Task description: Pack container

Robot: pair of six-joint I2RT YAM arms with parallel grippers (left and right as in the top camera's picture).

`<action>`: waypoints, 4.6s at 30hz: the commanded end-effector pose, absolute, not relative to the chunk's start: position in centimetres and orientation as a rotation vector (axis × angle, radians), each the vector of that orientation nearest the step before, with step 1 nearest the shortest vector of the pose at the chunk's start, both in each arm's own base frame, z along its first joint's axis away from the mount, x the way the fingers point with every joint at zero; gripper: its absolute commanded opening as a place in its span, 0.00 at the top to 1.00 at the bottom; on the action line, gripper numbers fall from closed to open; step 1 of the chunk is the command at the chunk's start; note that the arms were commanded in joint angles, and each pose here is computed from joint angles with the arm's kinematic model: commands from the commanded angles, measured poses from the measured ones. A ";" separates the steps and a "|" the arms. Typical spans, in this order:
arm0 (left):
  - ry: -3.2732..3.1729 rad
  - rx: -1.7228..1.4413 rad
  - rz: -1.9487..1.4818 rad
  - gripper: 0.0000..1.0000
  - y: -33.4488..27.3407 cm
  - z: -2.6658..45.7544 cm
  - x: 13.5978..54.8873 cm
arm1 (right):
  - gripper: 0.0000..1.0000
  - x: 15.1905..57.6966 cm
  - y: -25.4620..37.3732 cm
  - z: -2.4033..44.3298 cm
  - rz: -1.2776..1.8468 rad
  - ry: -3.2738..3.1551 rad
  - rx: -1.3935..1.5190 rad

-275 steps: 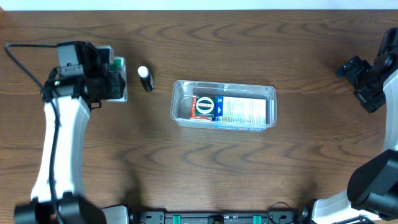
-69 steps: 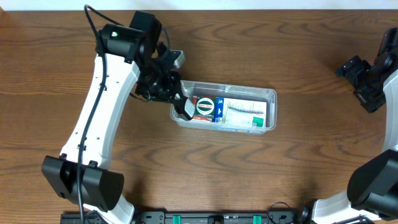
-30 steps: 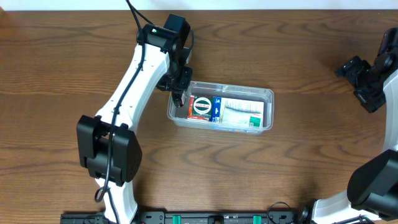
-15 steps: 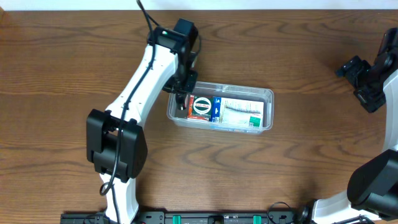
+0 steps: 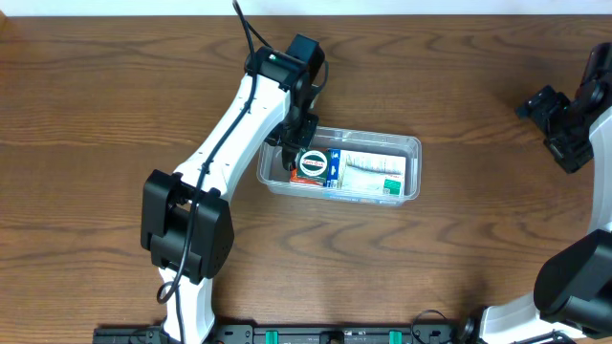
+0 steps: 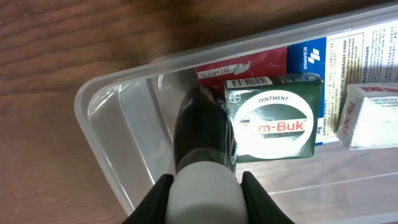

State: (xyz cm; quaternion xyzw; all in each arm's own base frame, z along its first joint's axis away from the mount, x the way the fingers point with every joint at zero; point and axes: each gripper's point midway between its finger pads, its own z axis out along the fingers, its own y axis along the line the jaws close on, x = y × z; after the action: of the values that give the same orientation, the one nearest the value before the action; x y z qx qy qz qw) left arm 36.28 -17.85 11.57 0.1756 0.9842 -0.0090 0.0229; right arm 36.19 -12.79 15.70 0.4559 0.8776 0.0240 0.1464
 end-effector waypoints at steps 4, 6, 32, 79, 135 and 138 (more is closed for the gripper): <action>3.056 0.440 0.067 0.90 -16.9 11.1 36.7 | 0.01 36.3 -13.0 16.0 0.062 2.524 1.299; 3.045 0.369 0.140 0.90 -16.1 11.2 37.1 | 0.01 36.3 -13.0 16.0 0.062 2.524 1.299; 3.073 0.183 0.206 0.89 -15.6 8.7 37.6 | 0.01 36.3 -13.0 16.0 0.062 2.524 1.299; 2.781 0.161 0.148 0.02 -12.7 24.5 35.0 | 0.01 36.3 -13.0 16.0 0.062 2.524 1.299; 1.456 -0.042 -0.004 0.02 0.9 22.8 25.6 | 0.01 36.3 -13.0 16.0 0.062 2.525 1.299; 1.445 -0.052 0.008 0.02 1.2 22.0 25.3 | 0.01 36.3 -13.0 16.0 0.062 2.524 1.299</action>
State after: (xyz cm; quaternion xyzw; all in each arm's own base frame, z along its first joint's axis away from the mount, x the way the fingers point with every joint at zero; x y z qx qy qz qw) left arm 25.68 0.89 21.80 -0.0224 0.6734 -0.0040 0.7389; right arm 36.19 -12.79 15.70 0.4559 0.8776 0.0240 0.1464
